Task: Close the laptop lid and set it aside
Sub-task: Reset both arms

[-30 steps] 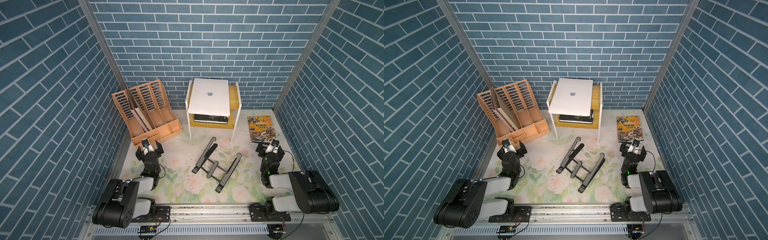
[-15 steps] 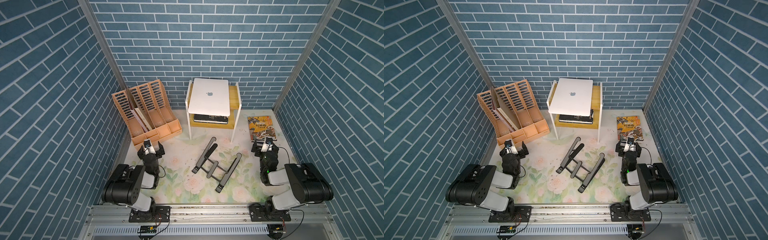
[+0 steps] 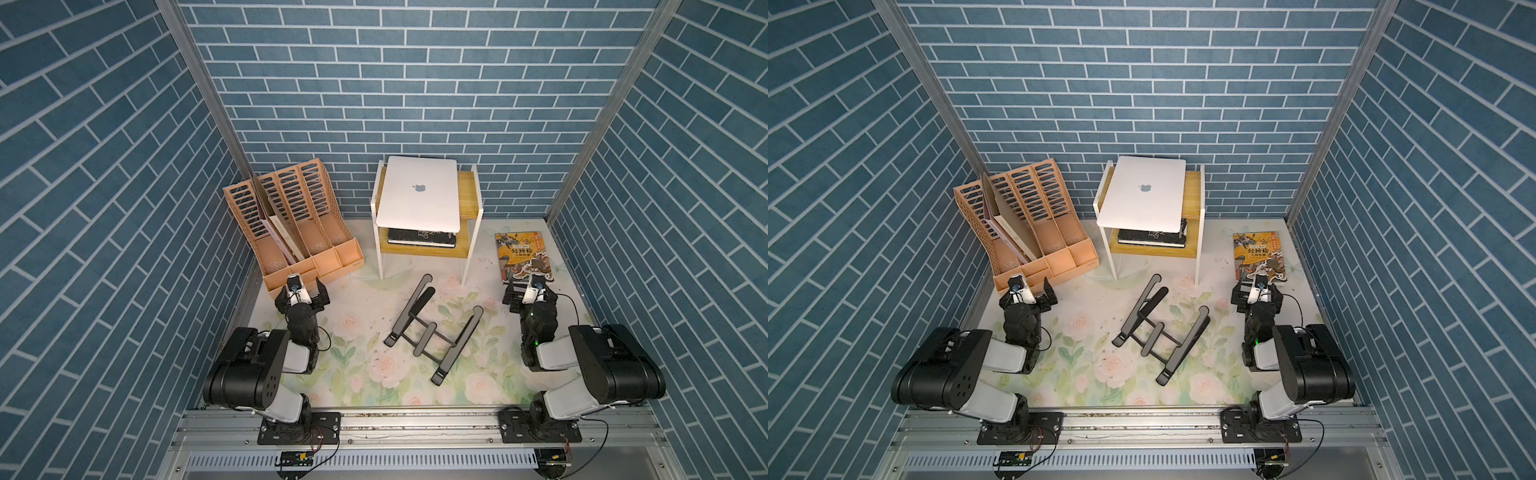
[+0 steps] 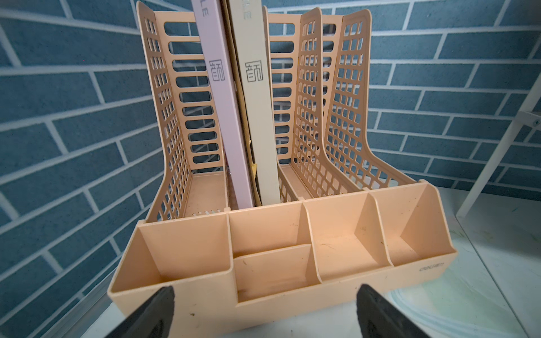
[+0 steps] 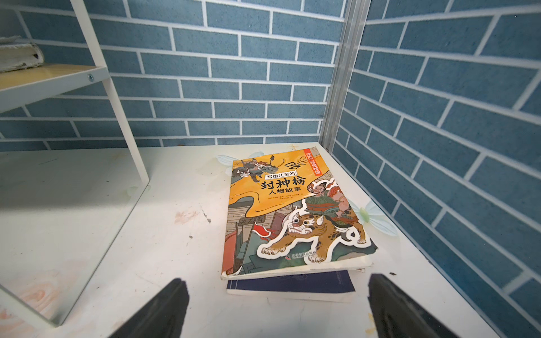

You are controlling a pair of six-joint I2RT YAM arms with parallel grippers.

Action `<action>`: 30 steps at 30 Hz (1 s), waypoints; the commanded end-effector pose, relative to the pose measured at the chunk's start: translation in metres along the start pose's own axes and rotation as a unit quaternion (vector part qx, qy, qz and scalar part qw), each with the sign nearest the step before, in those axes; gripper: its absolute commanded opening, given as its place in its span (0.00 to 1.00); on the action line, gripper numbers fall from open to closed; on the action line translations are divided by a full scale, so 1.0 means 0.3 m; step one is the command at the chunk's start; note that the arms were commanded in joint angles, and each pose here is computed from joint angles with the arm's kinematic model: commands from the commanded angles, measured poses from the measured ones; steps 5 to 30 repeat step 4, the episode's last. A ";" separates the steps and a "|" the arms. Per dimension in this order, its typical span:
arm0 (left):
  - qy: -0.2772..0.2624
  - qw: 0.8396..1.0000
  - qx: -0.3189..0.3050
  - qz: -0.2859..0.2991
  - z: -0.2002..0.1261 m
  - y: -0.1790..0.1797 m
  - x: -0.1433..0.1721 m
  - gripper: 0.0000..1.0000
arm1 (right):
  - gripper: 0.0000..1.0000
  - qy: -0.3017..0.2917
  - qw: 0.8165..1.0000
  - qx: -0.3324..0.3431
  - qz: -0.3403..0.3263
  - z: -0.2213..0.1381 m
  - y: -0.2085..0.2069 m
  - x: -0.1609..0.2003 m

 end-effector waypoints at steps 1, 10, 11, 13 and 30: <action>-0.010 1.000 -0.003 -0.001 0.006 0.005 -0.015 1.00 | 1.00 -0.012 1.000 -0.005 -0.003 0.007 0.003 -0.019; -0.010 1.000 -0.003 -0.001 0.005 0.005 -0.015 1.00 | 1.00 -0.014 1.000 -0.003 -0.004 0.004 0.000 -0.019; -0.010 1.000 -0.003 -0.001 0.005 0.005 -0.015 1.00 | 1.00 -0.014 1.000 -0.003 -0.004 0.004 0.000 -0.019; -0.010 1.000 -0.003 -0.001 0.005 0.005 -0.015 1.00 | 1.00 -0.014 1.000 -0.003 -0.004 0.004 0.000 -0.019; -0.010 1.000 -0.003 -0.001 0.005 0.005 -0.015 1.00 | 1.00 -0.014 1.000 -0.003 -0.004 0.004 0.000 -0.019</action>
Point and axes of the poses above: each gripper's point midway between its finger pads, its own z axis out along the fingers, its own y axis along the line the jaws close on, x = y × z, the point moved 5 cm from there along -z, back along the fingers, and after that the axes turned 4 degrees about z, right-handed, at the moved point
